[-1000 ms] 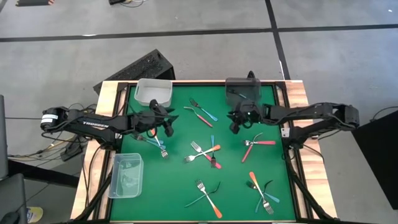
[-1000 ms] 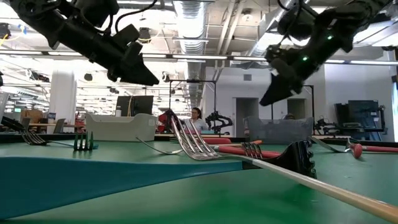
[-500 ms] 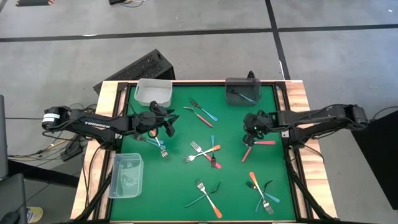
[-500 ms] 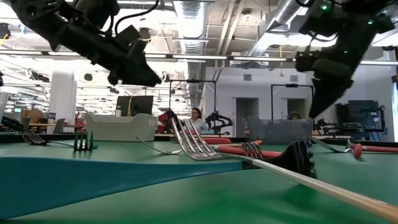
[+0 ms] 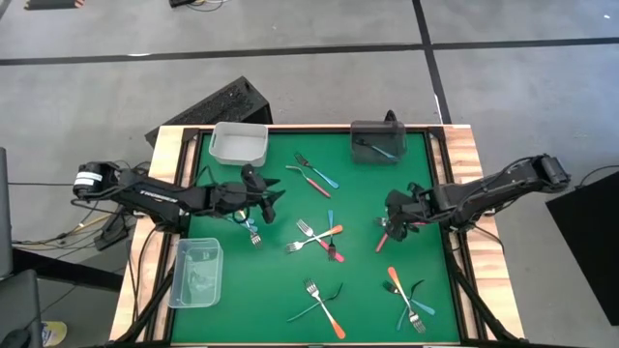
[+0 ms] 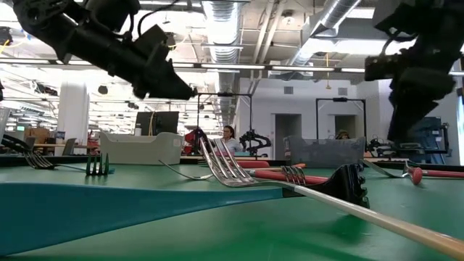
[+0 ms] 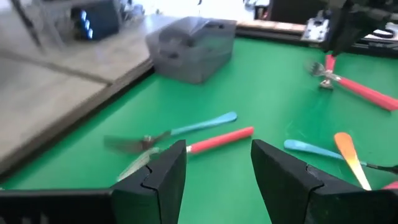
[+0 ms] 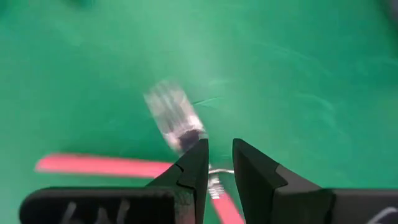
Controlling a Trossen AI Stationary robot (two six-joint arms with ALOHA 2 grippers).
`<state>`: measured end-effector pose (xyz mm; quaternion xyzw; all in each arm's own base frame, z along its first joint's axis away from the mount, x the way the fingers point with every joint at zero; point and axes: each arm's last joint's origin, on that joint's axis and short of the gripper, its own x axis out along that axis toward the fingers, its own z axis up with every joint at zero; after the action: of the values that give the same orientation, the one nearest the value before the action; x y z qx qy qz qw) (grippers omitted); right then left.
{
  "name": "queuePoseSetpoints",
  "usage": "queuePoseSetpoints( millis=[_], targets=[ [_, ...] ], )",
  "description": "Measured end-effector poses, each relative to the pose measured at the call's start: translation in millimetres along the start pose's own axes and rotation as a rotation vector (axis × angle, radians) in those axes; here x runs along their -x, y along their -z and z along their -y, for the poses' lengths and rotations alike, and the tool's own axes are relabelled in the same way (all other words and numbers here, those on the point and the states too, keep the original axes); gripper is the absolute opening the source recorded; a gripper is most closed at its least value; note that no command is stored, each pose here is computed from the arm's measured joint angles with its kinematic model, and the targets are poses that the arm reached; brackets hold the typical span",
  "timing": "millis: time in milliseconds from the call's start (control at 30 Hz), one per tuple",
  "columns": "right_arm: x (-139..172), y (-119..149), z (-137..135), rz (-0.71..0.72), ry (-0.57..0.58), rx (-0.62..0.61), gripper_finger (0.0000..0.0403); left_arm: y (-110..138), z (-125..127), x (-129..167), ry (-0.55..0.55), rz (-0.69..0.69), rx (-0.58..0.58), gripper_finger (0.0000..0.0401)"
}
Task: Sort silverware by color (type)
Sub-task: Put the pink fork into the white bin
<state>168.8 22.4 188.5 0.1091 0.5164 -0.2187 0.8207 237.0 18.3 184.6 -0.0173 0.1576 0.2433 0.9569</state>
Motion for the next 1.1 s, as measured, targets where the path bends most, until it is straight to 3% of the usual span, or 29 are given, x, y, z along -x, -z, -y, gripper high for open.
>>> queuePoseSetpoints(
  millis=[267, 400, 567, 800, 1100],
  targets=[
    [-12, -37, -21, 0.255, -0.197, -0.012, 0.0098, -15, 11, 0, 0.152, 0.128, -0.067, 0.0168],
    [-28, -55, -32, 0.388, -0.202, 0.099, 0.0098, -13, 14, -6, 0.174, 0.15, -0.078, 0.0168],
    [-59, -96, -21, 0.53, -0.157, 0.002, 0.0098, -11, 15, -10, 0.141, 0.155, -0.057, 0.0168],
    [-92, -146, -6, 0.4, -0.029, 0.0, 0.0098, -18, 11, -4, 0.087, 0.186, -0.028, 0.0168],
    [-132, -159, -14, 0.248, 0.017, 0.084, 0.0098, -9, 10, -5, 0.067, 0.098, -0.045, 0.0168]
  ],
)
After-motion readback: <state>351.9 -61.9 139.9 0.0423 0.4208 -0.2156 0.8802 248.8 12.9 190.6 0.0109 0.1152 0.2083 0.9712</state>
